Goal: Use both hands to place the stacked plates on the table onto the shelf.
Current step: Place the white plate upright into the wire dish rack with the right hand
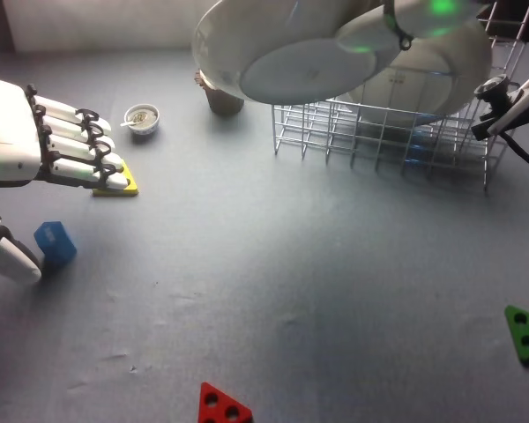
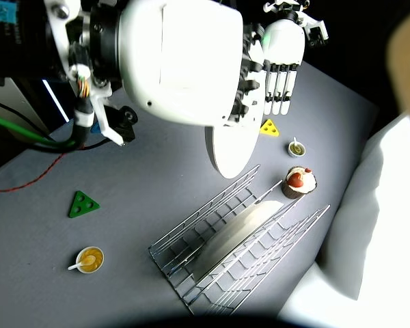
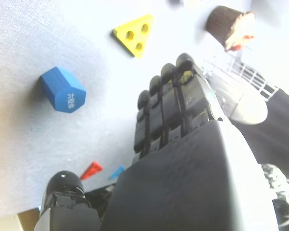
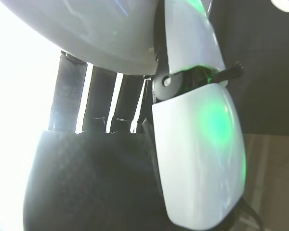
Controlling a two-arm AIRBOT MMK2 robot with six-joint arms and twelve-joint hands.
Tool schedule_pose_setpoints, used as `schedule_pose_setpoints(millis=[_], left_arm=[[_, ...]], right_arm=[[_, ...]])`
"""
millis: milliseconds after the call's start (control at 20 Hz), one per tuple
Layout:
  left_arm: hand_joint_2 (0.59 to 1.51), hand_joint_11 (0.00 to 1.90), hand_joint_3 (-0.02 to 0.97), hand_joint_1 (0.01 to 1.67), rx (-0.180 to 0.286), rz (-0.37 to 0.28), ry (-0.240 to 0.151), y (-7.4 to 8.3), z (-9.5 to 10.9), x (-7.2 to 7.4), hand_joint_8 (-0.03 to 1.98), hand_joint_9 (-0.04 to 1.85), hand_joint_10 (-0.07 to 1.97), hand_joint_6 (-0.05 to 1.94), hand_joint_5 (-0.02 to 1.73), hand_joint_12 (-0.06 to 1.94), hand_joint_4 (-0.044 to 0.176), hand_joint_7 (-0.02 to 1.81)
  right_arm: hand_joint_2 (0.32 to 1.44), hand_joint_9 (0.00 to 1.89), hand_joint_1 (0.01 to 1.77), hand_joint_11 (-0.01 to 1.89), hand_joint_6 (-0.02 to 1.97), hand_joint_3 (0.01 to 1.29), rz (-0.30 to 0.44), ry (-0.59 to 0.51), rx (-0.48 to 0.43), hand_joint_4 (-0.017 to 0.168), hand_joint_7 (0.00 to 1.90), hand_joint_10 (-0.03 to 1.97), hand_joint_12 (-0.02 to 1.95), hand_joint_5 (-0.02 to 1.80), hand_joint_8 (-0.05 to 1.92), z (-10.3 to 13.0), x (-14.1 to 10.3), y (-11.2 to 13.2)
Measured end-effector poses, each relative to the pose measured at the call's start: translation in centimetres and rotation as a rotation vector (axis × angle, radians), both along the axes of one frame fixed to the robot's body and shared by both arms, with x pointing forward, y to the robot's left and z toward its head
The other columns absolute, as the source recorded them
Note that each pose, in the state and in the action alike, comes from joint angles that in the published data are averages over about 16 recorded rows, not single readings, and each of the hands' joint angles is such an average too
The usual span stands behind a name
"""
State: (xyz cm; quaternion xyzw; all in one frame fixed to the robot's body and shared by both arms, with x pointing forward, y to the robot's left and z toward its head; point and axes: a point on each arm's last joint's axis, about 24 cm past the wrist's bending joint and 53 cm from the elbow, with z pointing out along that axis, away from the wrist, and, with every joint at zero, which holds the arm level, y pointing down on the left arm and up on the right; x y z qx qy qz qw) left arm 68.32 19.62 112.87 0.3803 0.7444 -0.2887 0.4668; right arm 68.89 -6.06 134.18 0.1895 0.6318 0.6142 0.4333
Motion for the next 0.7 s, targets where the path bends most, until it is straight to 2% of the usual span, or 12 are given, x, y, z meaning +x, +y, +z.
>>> schedule_pose_setpoints(millis=[300,700], left_arm=[[0.976,0.16,-0.001,0.02,0.0,-0.001,-0.001,-0.1,0.0,0.0,0.01,0.19,0.01,0.02,0.16,0.01,0.0,0.19],[0.976,0.16,-0.001,0.01,0.001,-0.005,-0.004,-0.3,-0.1,0.1,0.01,0.19,0.01,0.02,0.15,0.01,0.0,0.19]], right_arm=[[0.97,1.16,1.47,1.06,0.8,0.01,-0.032,0.085,0.085,-0.009,1.21,0.66,0.96,0.97,0.37,-0.1,1.9,-2.2],[0.97,1.18,1.46,1.07,0.77,0.01,-0.071,0.137,0.14,-0.009,1.24,0.6,0.97,0.97,0.31,-0.2,3.6,-4.2]])
